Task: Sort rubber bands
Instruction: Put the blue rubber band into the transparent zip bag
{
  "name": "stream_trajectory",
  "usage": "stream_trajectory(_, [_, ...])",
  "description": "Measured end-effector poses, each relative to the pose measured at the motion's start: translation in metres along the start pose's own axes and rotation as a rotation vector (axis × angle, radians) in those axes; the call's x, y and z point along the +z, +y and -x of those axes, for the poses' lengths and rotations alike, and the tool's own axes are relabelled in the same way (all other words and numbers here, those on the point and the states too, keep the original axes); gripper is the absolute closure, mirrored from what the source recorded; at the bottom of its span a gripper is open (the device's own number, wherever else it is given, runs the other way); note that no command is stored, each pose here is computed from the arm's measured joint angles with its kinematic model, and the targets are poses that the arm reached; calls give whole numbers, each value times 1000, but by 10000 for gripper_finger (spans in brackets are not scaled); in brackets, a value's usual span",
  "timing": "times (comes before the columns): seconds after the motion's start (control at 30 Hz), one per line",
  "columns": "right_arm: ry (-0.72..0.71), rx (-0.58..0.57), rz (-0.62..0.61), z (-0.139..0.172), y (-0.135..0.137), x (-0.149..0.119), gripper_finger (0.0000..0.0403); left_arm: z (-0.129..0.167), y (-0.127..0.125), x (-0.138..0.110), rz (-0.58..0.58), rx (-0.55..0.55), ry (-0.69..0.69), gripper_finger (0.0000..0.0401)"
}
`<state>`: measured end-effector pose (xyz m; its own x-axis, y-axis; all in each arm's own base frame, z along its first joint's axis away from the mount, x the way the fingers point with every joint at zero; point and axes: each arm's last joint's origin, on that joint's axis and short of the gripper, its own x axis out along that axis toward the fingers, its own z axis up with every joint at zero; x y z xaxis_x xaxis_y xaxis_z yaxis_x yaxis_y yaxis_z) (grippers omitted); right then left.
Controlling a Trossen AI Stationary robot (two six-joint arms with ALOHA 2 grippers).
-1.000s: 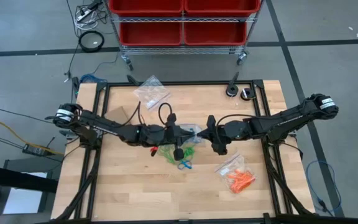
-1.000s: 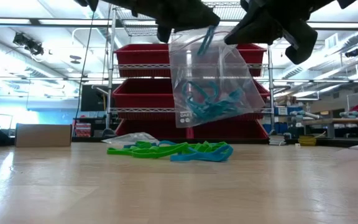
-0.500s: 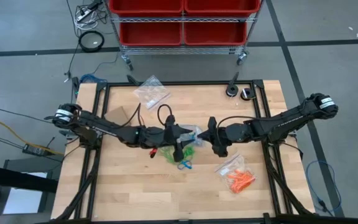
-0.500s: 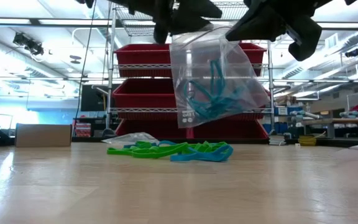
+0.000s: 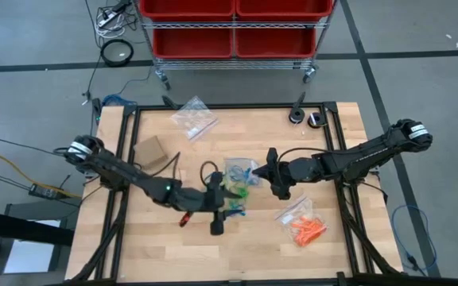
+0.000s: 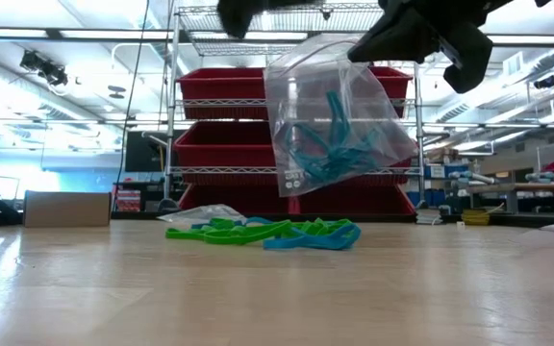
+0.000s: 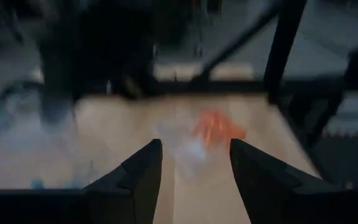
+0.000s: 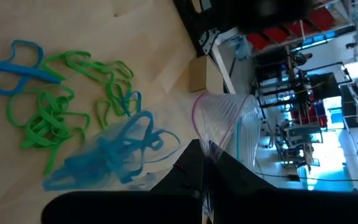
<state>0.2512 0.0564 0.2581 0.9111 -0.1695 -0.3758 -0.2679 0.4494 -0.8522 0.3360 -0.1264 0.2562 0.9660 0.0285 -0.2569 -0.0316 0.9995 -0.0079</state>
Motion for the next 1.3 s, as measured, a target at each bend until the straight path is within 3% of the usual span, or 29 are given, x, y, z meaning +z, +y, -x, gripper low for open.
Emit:
stream_trajectory(0.23, [-31, -31, -16, 1, -2, 4, 403, -27, -4, -55, 42, 47, 242, 203])
stream_trajectory(0.4, [-36, -37, -18, 1, -3, 5, 403, -51, -4, -90, 157, -52, 336, 203])
stream_trajectory(0.6, [-36, -38, -16, 1, -3, 5, 403, -61, -3, -96, 248, -135, 324, 203])
stream_trajectory(0.77, [-34, -38, -8, 1, -3, 5, 403, -60, -2, -100, 256, -101, 354, 204])
stream_trajectory(1.03, [-27, -38, -7, 1, -3, 4, 403, -52, 0, -117, 248, -32, 538, 230])
stream_trajectory(1.3, [-27, -37, -7, 1, -3, 4, 403, -51, -1, -119, 208, 54, 511, 275])
